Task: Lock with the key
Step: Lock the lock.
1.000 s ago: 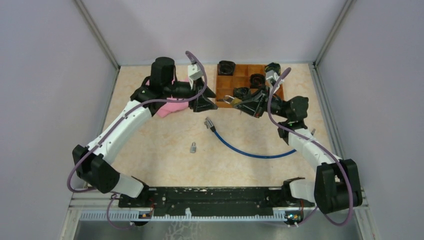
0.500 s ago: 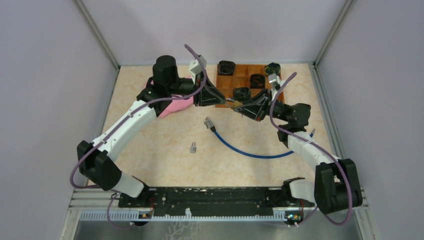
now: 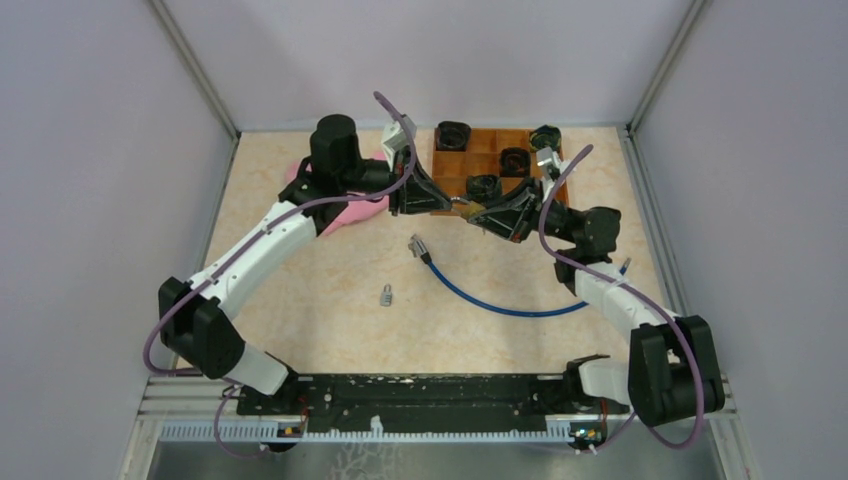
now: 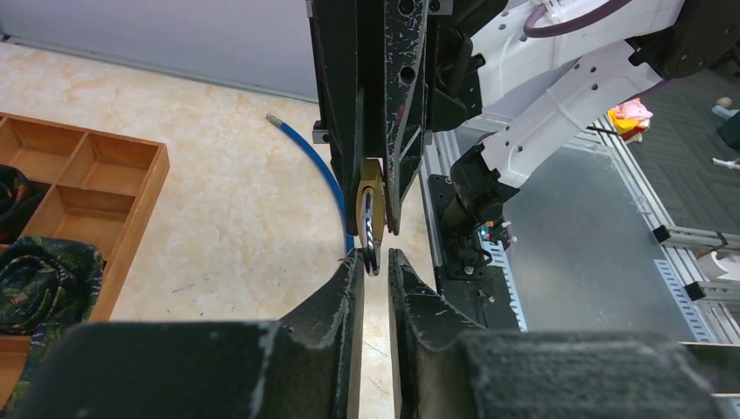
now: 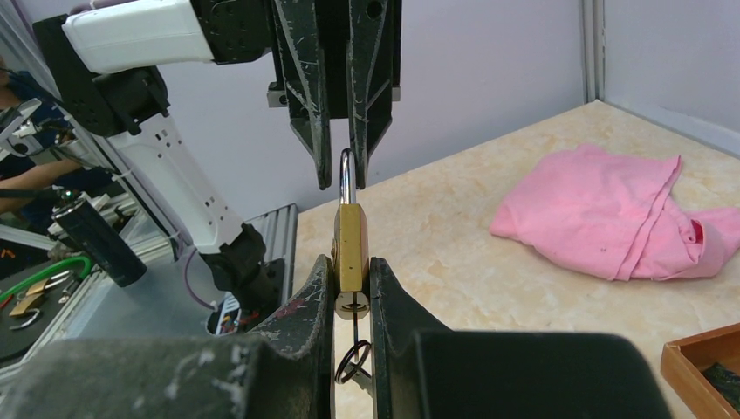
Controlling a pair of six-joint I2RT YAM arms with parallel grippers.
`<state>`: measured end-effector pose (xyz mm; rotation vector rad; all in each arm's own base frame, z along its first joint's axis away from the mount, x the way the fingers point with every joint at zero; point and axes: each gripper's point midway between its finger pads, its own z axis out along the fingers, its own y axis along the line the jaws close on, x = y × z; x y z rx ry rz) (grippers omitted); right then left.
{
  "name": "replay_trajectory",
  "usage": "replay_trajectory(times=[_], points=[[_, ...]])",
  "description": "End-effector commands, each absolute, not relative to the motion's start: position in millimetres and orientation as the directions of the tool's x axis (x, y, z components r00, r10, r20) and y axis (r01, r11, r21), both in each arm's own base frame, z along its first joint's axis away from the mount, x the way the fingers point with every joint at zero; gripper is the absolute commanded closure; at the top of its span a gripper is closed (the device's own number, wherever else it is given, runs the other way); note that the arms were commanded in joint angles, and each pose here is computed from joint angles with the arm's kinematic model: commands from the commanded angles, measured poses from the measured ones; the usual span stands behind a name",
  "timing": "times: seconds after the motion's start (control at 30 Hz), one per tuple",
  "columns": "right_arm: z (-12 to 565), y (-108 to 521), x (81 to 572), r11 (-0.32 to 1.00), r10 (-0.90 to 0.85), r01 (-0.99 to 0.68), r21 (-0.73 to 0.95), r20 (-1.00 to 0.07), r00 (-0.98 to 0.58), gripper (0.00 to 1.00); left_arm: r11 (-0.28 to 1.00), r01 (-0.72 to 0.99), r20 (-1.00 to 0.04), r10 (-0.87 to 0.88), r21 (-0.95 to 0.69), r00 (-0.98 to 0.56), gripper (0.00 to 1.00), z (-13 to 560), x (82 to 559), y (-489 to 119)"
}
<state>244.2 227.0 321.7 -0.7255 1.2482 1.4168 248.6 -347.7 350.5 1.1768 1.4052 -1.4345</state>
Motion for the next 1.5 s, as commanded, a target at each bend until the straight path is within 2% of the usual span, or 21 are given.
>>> replay_trajectory(times=[0.0, 0.13, 0.27, 1.47], points=[[332.0, 228.0, 239.5, 0.106, 0.325, -0.969, 0.221, -0.929, -0.176, 1.0, -0.12, 0.959, -0.966, 0.06, -0.256, -0.25, 0.81, 351.6, 242.4, -352.0], [331.2, 228.6, 239.7, 0.105, 0.323, -0.969, 0.223, -0.929, -0.179, 1.0, -0.127, 0.957, -0.965, 0.065, -0.262, -0.256, 0.87, 349.2, 241.0, -354.1], [332.0, 229.5, 239.6, 0.102, 0.324, -0.969, 0.223, -0.929, -0.179, 1.0, -0.137, 0.953, -0.962, 0.073, -0.271, -0.263, 1.0, 344.9, 238.1, -356.2], [340.6, 242.8, 232.7, 0.053, 0.324, -0.984, 0.168, -0.935, -0.142, 1.0, -0.232, 0.905, -0.934, 0.131, -0.356, -0.333, 1.0, 302.1, 205.6, -377.2]])
